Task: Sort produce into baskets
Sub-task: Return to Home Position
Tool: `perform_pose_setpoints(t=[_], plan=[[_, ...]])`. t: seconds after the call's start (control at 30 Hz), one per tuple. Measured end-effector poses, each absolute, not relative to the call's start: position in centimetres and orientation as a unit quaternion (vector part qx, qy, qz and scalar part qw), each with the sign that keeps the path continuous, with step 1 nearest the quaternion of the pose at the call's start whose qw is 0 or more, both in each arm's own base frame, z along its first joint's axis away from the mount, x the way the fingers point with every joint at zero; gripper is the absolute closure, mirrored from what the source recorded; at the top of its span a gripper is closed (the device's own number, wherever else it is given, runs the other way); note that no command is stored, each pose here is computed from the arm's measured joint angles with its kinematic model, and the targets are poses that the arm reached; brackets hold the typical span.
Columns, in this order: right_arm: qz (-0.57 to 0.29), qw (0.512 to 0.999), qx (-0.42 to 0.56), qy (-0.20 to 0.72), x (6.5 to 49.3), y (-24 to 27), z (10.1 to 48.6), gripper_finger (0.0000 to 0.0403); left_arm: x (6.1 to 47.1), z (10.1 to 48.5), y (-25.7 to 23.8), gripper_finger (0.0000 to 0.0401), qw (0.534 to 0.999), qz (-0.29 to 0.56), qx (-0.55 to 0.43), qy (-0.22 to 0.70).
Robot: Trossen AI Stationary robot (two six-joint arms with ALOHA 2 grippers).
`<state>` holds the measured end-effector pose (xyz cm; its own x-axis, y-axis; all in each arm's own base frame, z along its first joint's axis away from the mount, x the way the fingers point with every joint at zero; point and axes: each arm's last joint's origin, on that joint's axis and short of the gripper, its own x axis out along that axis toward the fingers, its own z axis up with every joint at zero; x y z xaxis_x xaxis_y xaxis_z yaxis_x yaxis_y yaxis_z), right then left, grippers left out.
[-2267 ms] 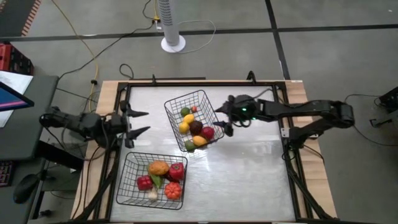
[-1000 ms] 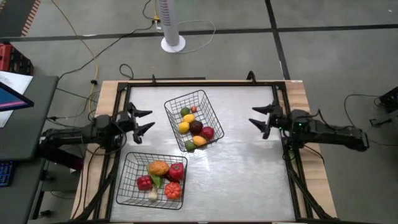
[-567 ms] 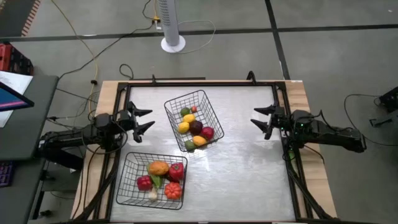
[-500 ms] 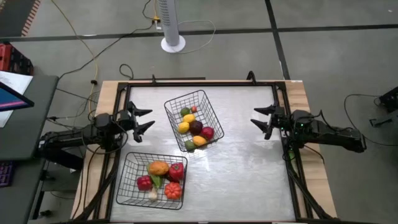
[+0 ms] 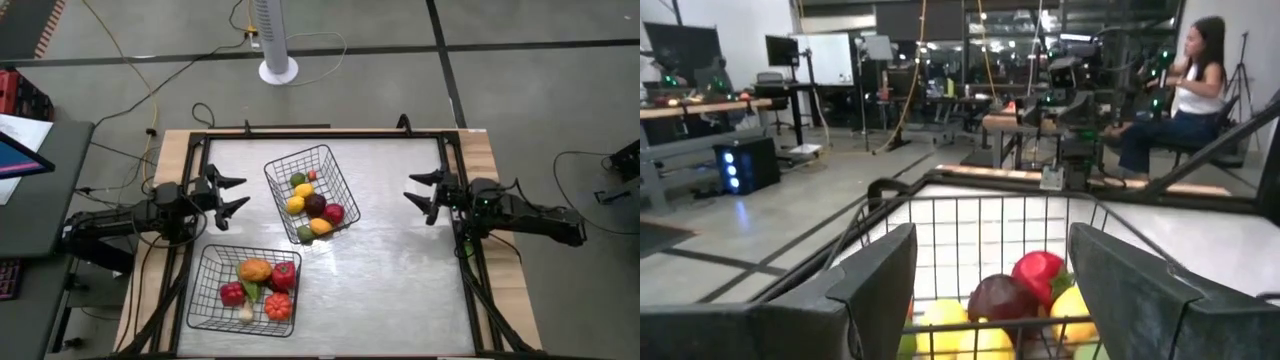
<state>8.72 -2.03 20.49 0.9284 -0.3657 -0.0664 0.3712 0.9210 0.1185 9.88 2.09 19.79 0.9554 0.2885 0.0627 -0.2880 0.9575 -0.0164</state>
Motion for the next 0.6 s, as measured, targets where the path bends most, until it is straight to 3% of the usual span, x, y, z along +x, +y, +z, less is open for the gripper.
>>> perform_pose_setpoints(t=[0.23, 0.6], plan=[[-0.183, 0.98, 0.076, 0.012, 9.1, -2.0, 17.4, 0.0084, 10.2, 18.1, 2.1, 0.0152, 0.989, 0.142, -0.022, -0.024], [-0.167, 0.983, 0.077, 0.013, 9.2, -2.0, 17.3, 0.0084, 10.4, 16.4, 1.9, 0.0152, 0.993, 0.105, -0.06, 0.014]])
